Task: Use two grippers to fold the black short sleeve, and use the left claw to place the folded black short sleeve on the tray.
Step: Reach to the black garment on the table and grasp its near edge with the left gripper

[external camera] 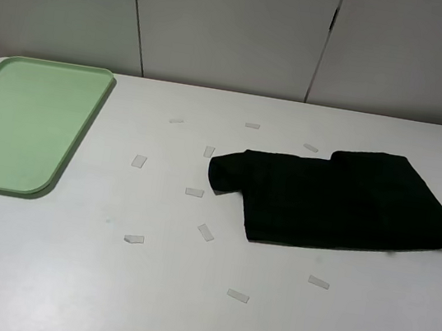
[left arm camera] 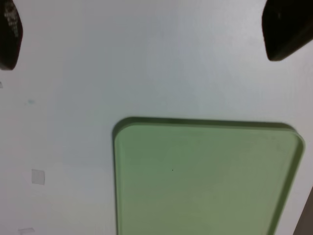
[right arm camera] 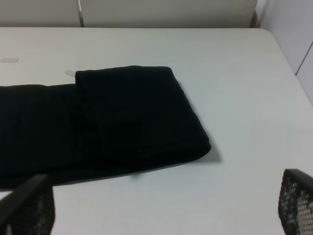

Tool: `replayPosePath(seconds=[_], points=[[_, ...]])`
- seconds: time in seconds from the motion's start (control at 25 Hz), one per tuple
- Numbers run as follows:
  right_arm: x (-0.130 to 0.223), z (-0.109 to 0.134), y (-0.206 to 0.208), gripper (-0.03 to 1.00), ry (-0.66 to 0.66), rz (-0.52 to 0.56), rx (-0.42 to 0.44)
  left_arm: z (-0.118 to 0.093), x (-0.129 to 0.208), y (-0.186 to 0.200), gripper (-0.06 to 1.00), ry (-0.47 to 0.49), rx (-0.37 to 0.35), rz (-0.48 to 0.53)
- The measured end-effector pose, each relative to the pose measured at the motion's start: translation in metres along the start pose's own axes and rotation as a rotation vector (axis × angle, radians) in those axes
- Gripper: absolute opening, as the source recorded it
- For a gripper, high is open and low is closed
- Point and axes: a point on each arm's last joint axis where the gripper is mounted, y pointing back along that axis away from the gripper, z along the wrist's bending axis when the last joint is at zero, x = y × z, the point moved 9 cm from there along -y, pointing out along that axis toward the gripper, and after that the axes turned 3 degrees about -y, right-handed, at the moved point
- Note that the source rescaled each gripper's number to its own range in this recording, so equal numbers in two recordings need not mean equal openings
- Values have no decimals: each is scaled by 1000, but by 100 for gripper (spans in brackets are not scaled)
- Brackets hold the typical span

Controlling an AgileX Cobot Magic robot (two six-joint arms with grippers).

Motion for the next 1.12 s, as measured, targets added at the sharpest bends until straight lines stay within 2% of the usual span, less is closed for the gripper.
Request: replayPosePath(seconds=[0.36,0.52,0.64,0.88,0.96,1.12], points=[[0,0,0,100,0,0,0,9,-1,0,98,-54,-52,-7],[0,0,0,100,0,0,0,10,-2,2,98,-77,-55,-7],[0,0,0,100,0,0,0,9,-16,9,100,-86,-52,7],[0,0,0,100,0,0,0,-1,-57,-4,100,-100,-4,169],[0,0,0,100,0,0,0,-8,-65,-20,100,-100,30,257],[0,0,0,100,0,0,0,-31,-84,-60,100,-79,141,364]])
